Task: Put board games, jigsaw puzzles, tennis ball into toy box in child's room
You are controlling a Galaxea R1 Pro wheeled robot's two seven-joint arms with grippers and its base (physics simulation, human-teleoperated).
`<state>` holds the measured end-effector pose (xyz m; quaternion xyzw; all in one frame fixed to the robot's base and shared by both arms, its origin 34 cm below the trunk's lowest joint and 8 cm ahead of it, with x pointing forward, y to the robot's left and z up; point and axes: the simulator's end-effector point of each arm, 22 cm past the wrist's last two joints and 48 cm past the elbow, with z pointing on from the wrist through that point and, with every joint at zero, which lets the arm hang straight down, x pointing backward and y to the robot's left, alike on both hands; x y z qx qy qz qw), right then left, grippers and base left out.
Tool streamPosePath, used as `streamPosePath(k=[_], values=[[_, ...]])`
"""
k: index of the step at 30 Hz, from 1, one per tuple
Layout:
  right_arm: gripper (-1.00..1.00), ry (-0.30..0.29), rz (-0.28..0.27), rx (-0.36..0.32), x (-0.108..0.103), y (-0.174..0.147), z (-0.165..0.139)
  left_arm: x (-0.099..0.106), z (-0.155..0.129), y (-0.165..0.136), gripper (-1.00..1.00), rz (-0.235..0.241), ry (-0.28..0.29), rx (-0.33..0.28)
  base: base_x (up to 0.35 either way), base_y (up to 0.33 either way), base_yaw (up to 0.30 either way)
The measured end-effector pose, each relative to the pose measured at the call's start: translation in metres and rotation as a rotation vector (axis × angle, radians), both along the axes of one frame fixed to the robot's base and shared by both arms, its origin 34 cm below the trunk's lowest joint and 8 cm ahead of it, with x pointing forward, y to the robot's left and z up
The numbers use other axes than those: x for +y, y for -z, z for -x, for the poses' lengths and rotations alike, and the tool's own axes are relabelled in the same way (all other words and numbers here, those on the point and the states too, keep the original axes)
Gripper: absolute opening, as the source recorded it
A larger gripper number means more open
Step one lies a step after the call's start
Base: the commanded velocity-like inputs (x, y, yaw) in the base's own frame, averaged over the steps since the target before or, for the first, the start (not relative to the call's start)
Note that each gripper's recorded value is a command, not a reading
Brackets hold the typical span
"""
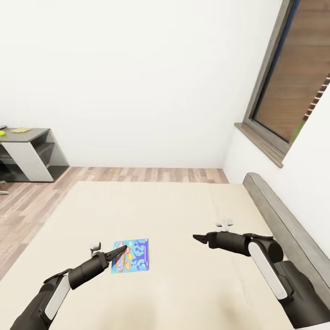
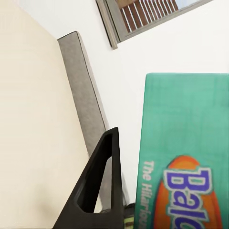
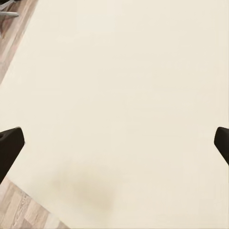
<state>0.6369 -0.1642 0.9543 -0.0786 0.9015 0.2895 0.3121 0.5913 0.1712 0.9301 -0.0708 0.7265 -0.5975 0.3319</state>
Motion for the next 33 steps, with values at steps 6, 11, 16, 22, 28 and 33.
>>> streamPosePath(k=[6,11,16,22,28,33], values=[[1.00,0.000,0.000,0.000,0.0000,0.0000,0.0000,-0.0001,0.0000,0.0001,-1.00,0.000,0.000,0.000,0.000,0.267,0.000],[1.00,0.000,0.000,0.000,0.0000,0.0000,0.0000,-0.0001,0.0001,0.0004,-1.00,-0.001,0.000,0.001,0.001,0.267,0.000],[1.00,0.000,0.000,0.000,0.0000,0.0000,0.0000,0.0003,0.0002,0.0007,-1.00,-0.001,-0.001,0.002,0.009,0.178,0.000],[1.00,0.000,0.000,0.000,-0.0002,-0.0001,-0.0001,0.0004,0.0001,0.0007,-1.00,-0.001,-0.001,0.002,0.003,0.055,0.000],[1.00,0.002,0.000,0.000,-0.0007,0.0000,-0.0002,0.0006,0.0000,0.0012,-1.00,-0.003,-0.002,0.003,0.001,0.014,0.000],[1.00,0.002,0.000,0.000,-0.0009,-0.0002,-0.0004,0.0006,0.0000,0.0015,-1.00,-0.004,-0.003,0.005,0.000,0.004,0.000]])
